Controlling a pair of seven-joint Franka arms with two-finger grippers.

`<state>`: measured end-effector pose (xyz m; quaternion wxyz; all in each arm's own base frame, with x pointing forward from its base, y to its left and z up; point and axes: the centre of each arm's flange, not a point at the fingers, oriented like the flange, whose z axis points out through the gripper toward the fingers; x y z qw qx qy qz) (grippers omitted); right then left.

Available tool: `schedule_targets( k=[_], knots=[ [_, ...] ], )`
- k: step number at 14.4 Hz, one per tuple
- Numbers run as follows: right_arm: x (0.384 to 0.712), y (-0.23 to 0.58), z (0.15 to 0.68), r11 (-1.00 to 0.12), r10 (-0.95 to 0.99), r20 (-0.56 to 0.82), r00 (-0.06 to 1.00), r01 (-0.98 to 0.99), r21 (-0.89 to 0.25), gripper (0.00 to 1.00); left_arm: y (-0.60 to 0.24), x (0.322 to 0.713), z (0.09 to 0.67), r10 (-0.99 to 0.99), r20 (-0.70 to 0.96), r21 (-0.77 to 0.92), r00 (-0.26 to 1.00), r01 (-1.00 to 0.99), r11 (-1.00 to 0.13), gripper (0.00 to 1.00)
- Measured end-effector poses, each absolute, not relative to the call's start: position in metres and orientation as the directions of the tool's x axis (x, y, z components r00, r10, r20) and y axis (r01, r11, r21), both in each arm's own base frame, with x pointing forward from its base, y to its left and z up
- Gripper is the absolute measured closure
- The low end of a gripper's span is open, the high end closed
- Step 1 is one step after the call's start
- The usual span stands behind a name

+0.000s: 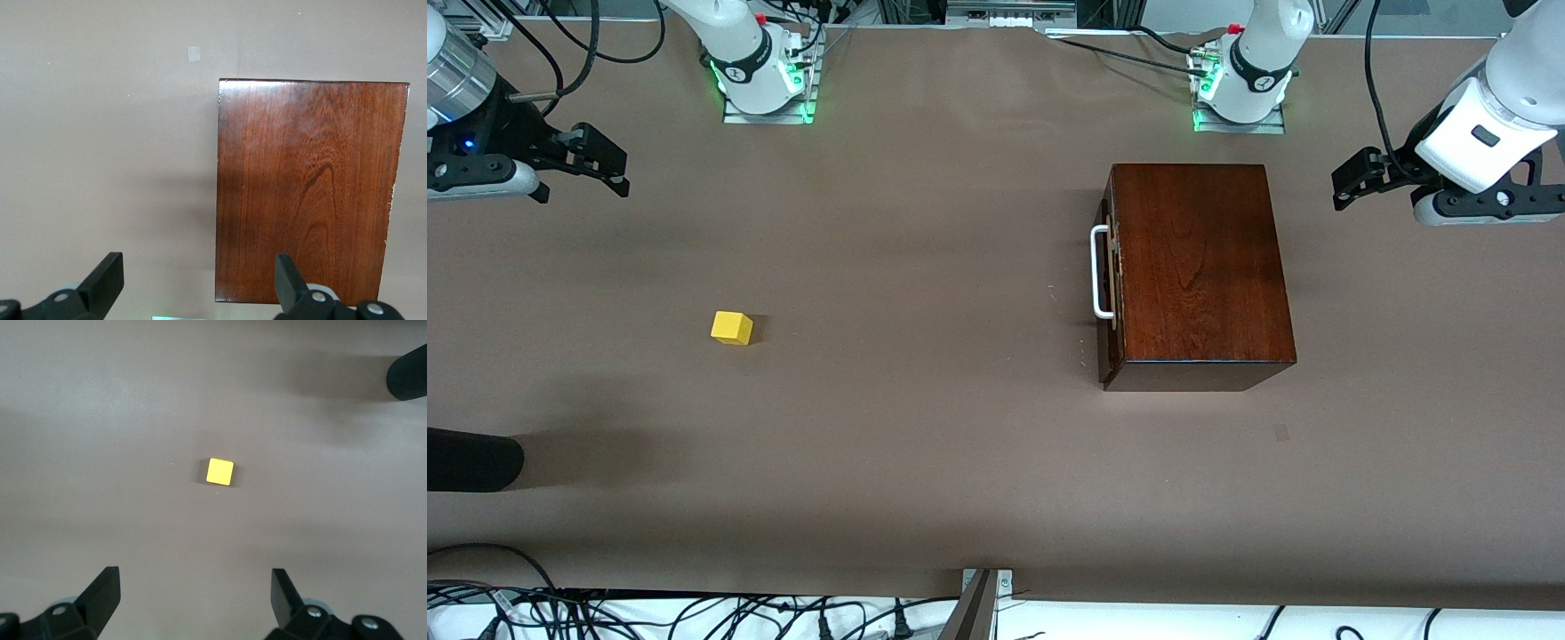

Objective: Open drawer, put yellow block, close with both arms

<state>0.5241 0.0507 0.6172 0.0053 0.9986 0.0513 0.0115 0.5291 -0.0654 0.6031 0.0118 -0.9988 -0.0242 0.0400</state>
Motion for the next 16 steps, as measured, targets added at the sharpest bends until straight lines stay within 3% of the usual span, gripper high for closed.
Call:
schedule_targets(
  k=[16],
  knots=[
    [0.526,0.0511,0.6147,-0.995,0.103,0.021,0.994,0.103,0.012,0.0,-0.0657,0.5284,0.6054,0.049,-0.075,-0.025,0.996,0.047,-0.999,0.0]
  ],
)
